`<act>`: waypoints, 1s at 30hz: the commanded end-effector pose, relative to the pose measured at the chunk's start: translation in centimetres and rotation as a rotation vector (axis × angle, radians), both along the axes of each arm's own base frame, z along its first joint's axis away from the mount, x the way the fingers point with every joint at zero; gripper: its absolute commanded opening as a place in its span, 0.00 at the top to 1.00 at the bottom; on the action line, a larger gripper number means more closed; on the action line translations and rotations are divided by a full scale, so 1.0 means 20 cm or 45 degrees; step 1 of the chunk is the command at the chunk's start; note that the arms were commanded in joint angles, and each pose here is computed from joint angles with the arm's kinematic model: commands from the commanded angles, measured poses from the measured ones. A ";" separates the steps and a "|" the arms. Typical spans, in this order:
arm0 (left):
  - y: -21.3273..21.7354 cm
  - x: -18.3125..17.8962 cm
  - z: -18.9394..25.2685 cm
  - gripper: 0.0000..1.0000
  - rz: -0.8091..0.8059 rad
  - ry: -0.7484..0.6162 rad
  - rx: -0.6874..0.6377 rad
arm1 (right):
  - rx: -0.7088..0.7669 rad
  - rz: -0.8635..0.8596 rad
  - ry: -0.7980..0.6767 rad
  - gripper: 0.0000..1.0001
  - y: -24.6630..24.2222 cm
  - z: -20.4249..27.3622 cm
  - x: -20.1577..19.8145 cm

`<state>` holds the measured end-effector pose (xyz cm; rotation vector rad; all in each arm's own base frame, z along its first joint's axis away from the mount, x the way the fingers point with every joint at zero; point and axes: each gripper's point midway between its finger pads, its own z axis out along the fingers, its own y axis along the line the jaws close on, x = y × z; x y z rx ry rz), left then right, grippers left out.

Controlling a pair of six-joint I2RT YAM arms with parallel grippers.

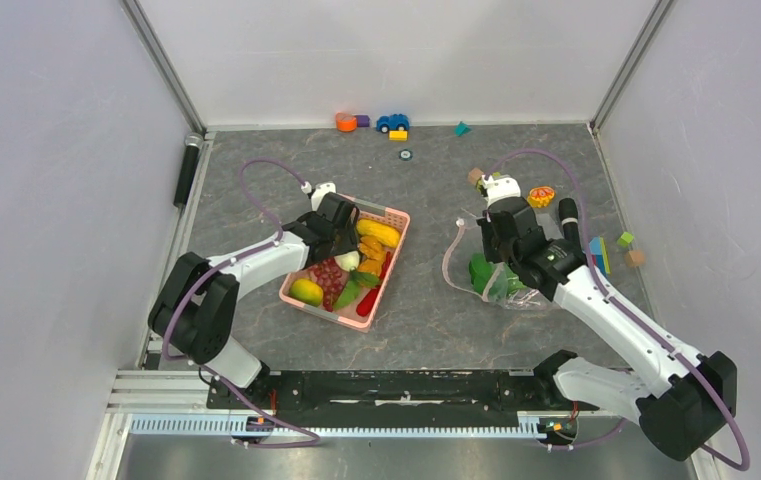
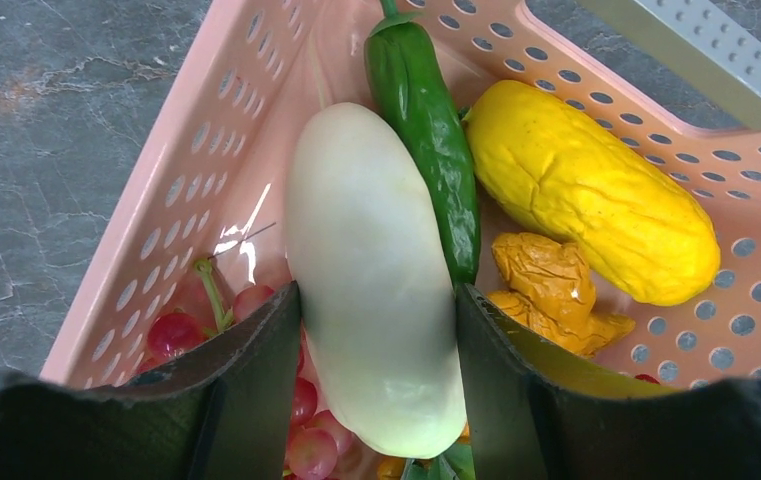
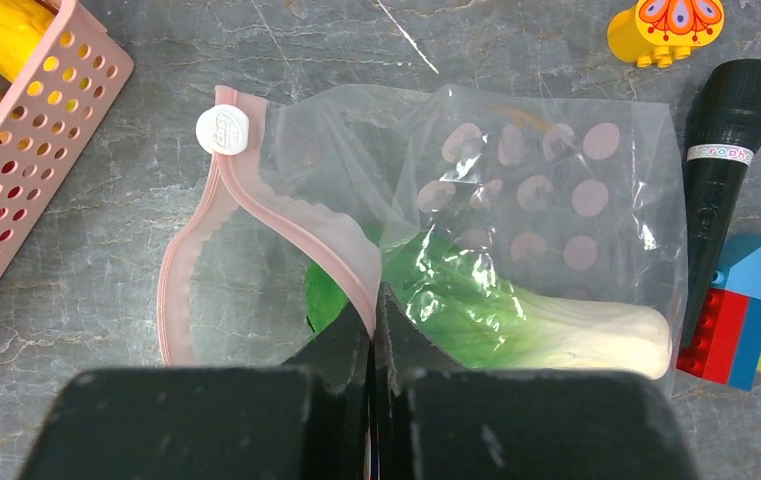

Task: Place the food in the zip-top bag and seal the zipper
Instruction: Pick up the fake vegetable from the bin.

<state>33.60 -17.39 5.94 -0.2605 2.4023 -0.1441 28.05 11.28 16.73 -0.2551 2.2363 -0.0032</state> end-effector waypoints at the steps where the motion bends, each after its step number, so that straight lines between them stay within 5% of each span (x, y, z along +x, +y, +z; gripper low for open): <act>1: -0.06 0.04 0.19 0.60 0.010 -0.099 -0.137 | 0.031 -0.025 -0.079 1.00 -0.01 0.08 0.02; 11: -0.06 -0.02 0.43 0.65 -0.039 -0.262 -0.262 | 0.052 -0.036 -0.111 1.00 -0.01 0.11 0.03; 23: -0.17 -0.18 0.77 0.67 -0.380 -0.545 -0.476 | 0.103 0.020 -0.118 1.00 0.04 0.14 0.02; 30: -0.40 -0.45 0.97 0.66 -0.936 -0.680 -0.706 | 0.186 0.192 -0.123 1.00 0.16 0.19 0.00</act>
